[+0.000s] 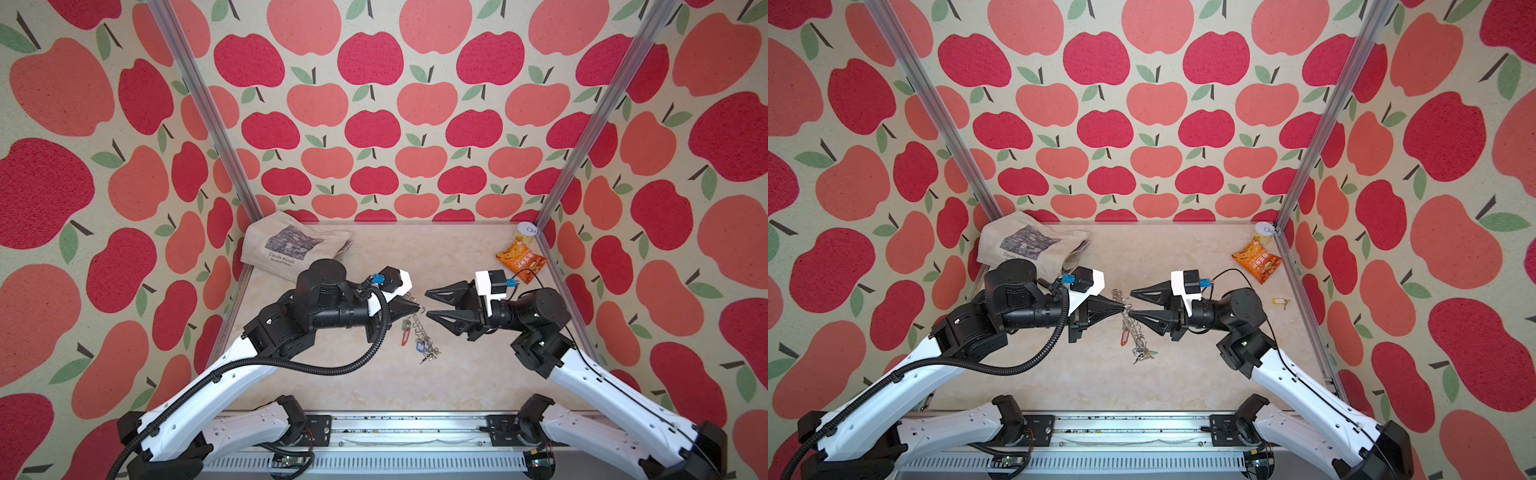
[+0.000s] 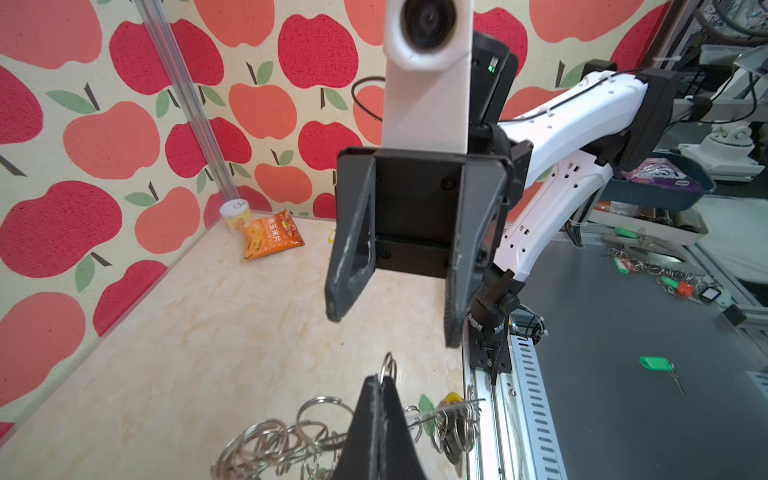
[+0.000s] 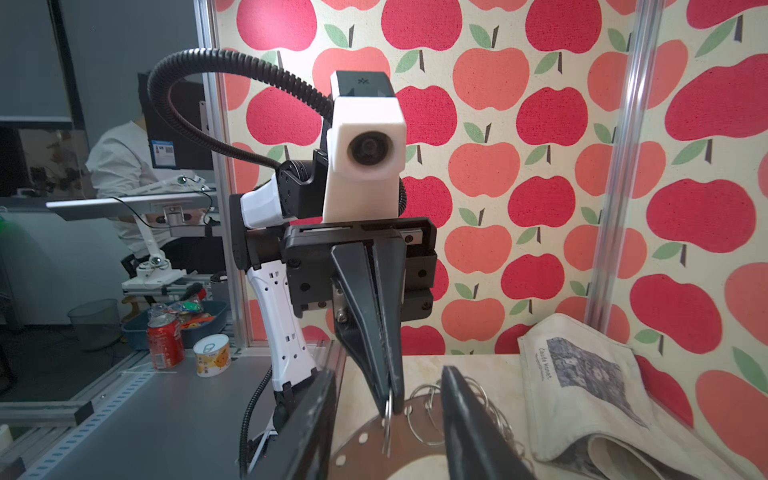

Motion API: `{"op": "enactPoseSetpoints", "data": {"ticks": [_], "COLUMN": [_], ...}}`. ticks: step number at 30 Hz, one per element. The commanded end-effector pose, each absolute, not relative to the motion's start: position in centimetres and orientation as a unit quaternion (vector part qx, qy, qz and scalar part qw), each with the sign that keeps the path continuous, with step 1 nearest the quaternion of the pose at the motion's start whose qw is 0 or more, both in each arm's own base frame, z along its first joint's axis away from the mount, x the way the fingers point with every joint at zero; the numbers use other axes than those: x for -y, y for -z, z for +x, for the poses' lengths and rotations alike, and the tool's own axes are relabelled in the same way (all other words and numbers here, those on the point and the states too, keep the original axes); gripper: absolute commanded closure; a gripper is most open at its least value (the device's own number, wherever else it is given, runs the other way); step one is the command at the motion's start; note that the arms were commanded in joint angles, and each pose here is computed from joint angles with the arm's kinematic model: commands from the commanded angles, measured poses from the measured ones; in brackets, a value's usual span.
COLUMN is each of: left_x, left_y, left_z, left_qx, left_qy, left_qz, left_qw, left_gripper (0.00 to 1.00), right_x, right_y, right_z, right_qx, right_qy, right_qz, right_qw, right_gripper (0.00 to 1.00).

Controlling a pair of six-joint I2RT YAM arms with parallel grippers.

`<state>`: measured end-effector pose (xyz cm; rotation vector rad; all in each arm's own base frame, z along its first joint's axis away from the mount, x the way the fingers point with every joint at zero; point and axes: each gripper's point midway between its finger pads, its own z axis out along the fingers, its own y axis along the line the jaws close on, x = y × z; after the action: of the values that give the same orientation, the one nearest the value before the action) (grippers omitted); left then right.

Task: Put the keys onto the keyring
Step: 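Open the right gripper and draw it back from the plate while the left gripper holds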

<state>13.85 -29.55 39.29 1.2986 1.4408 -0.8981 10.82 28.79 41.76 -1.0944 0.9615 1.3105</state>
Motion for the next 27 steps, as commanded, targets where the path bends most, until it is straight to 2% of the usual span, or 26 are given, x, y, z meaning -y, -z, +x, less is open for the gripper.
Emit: {"op": "enactPoseSetpoints", "data": {"ticks": [1, 7, 16, 20, 27], "left_x": [28.6, 28.8, 29.0, 29.0, 28.9], "left_y": [-40.7, -40.9, -41.5, -41.4, -40.8], "left_z": [13.7, 13.6, 13.2, 13.3, 13.8], "left_qx": [-0.579, -0.572, -0.562, -0.562, -0.569], "left_qy": [0.328, 0.291, 0.283, 0.284, 0.293], "left_qz": [0.555, 0.582, 0.593, 0.589, 0.559], "left_qw": [0.499, 0.499, 0.502, 0.506, 0.528], "left_gripper": [1.0, 1.0, 1.0, 1.0, 1.0], "right_x": [-28.7, -29.8, -30.3, -30.2, -29.1], "right_y": [-40.2, -39.1, -38.8, -38.9, -37.4], "right_z": [11.2, 11.2, 10.9, 10.9, 12.9], "right_qx": [-0.45, -0.466, -0.46, -0.462, -0.52], "right_qy": [-0.493, -0.472, -0.466, -0.462, -0.406], "right_qz": [-0.493, -0.514, -0.524, -0.524, -0.502], "right_qw": [0.558, 0.543, 0.544, 0.546, 0.559], "right_gripper": [0.5, 0.5, 0.63, 0.65, 0.47]}}
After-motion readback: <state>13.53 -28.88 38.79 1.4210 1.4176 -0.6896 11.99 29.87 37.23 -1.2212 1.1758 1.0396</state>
